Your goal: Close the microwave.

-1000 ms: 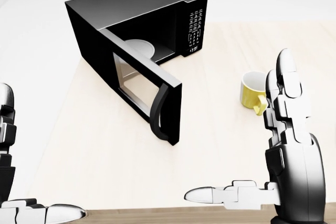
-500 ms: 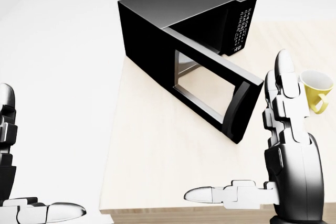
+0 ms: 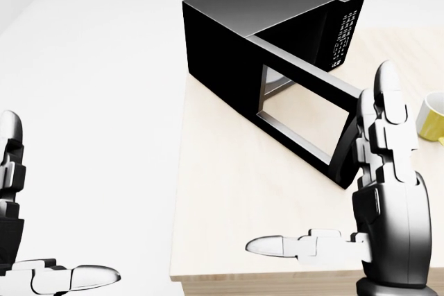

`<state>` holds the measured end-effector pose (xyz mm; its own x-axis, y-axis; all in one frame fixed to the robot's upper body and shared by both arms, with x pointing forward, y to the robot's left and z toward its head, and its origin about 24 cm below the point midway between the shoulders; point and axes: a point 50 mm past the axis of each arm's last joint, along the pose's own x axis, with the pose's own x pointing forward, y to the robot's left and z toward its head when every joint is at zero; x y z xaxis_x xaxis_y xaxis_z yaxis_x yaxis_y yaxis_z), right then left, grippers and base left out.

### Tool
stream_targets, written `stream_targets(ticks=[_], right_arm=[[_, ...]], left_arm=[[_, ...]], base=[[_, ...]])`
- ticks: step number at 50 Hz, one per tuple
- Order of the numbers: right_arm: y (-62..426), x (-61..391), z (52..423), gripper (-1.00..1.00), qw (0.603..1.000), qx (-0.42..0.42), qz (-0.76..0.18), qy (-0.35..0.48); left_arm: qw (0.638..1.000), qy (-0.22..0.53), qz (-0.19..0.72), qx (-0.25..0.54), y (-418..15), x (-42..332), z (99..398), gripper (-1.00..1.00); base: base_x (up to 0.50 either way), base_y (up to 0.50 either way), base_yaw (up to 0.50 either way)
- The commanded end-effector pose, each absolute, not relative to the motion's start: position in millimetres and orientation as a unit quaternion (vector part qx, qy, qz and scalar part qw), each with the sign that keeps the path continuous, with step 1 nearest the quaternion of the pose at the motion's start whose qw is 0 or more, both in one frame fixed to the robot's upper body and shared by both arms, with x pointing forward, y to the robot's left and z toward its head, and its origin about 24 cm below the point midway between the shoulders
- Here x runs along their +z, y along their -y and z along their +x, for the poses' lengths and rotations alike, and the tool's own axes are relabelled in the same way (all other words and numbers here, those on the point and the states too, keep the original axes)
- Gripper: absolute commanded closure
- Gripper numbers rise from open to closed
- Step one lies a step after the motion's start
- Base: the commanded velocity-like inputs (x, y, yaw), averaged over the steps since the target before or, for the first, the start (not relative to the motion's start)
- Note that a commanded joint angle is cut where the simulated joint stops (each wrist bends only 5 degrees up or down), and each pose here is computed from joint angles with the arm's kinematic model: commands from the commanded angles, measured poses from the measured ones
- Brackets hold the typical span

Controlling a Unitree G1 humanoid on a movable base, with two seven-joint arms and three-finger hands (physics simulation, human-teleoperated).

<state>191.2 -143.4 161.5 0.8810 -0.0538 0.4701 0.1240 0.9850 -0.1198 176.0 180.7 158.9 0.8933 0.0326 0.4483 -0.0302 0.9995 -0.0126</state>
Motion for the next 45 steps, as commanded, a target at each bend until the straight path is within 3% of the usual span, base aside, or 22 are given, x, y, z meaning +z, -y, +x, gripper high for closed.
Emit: stream_targets(ticks=[1, 9, 37, 45], right_arm=[[143.1, 162.0, 191.9, -1.0, 0.967, -0.047, -0.068, 0.241], [141.0, 160.7, 189.5, -1.0, 0.969, -0.028, -0.065, 0.237], [138.3, 155.0, 192.0, -1.0, 0.972, -0.021, -0.07, 0.224], [138.5, 154.3, 192.1, -1.0, 0.972, -0.022, -0.067, 0.222]], left_arm=[[0.971, 0.237, 0.009, 0.014, -178.3, 162.5, 174.8, -1.0], [0.972, 0.233, 0.011, 0.009, -177.7, 161.0, 173.6, -1.0], [0.975, 0.224, 0.006, 0.005, -176.6, 157.2, 174.3, -1.0], [0.974, 0.224, 0.007, 0.008, -177.3, 157.4, 174.9, -1.0]], base=[[0.0, 0.0, 0.0], [0.03, 0.0, 0.0], [0.49, 0.0, 0.0], [0.0, 0.0, 0.0]])
